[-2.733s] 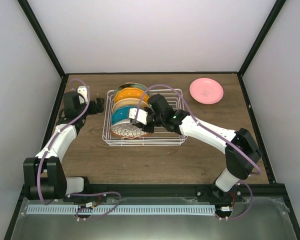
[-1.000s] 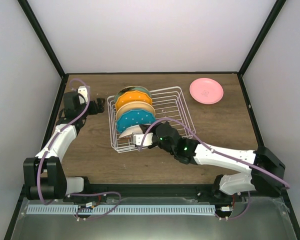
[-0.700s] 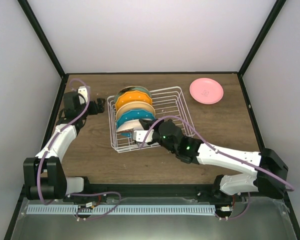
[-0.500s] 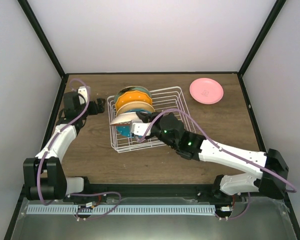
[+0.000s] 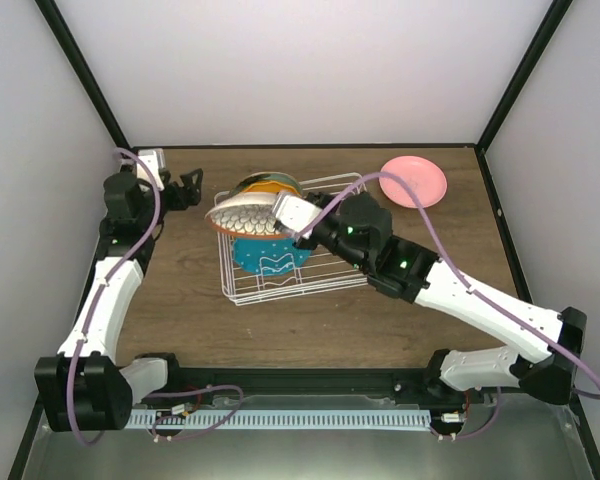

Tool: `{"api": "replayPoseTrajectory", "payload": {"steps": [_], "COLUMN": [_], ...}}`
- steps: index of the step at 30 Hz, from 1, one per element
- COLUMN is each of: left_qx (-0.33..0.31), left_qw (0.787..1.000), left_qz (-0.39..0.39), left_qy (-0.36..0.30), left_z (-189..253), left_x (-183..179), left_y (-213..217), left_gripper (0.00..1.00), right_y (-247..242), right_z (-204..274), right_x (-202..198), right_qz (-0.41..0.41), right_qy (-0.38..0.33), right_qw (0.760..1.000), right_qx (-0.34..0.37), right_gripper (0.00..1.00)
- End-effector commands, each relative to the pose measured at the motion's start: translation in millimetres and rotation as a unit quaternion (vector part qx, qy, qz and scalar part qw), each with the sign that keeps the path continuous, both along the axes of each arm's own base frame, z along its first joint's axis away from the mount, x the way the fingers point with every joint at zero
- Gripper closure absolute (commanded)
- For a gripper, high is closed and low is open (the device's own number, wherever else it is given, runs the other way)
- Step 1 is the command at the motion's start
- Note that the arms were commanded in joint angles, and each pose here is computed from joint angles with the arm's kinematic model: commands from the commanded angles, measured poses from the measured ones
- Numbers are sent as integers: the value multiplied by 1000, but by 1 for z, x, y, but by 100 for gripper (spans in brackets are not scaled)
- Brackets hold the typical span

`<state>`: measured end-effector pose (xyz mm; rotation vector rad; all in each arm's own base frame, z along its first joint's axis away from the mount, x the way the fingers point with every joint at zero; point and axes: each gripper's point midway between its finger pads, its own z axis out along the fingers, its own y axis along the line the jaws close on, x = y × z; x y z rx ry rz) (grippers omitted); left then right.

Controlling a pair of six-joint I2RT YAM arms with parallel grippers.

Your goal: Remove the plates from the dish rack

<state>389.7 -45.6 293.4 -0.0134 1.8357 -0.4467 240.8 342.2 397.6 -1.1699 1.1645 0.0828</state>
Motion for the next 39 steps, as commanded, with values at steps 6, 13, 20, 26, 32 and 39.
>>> {"api": "replayPoseTrajectory", "payload": {"steps": [6, 13, 20, 26, 32, 39], "left_qx": [-72, -118, -139, -130, -123, -123], "left_qw": [995, 987, 975, 977, 978, 980], "left_qz": [-30, -86, -156, -160, -158, -151], "left_qy": [-55, -74, -71, -59, -53, -38], "left_z": [59, 81, 90, 79, 72, 57], "left_x": [19, 24, 23, 24, 25, 28], "left_y": [-11, -26, -46, -47, -47, -45], "left_gripper": [6, 7, 9, 9, 9, 9], "right_y": [-59, -100, -189, -268, -337, -407], "right_z": [140, 142, 108, 65, 24, -80], "right_x": [51, 115, 187, 209, 201, 147], "right_qz": [-31, -79, -198, -265, -345, -450], "right_qy": [40, 141, 270, 325, 351, 383], "right_qw": [964, 922, 826, 745, 672, 539], "right_qx": [259, 351, 453, 518, 553, 600], "right_gripper": [99, 99, 99, 99, 99, 99]}}
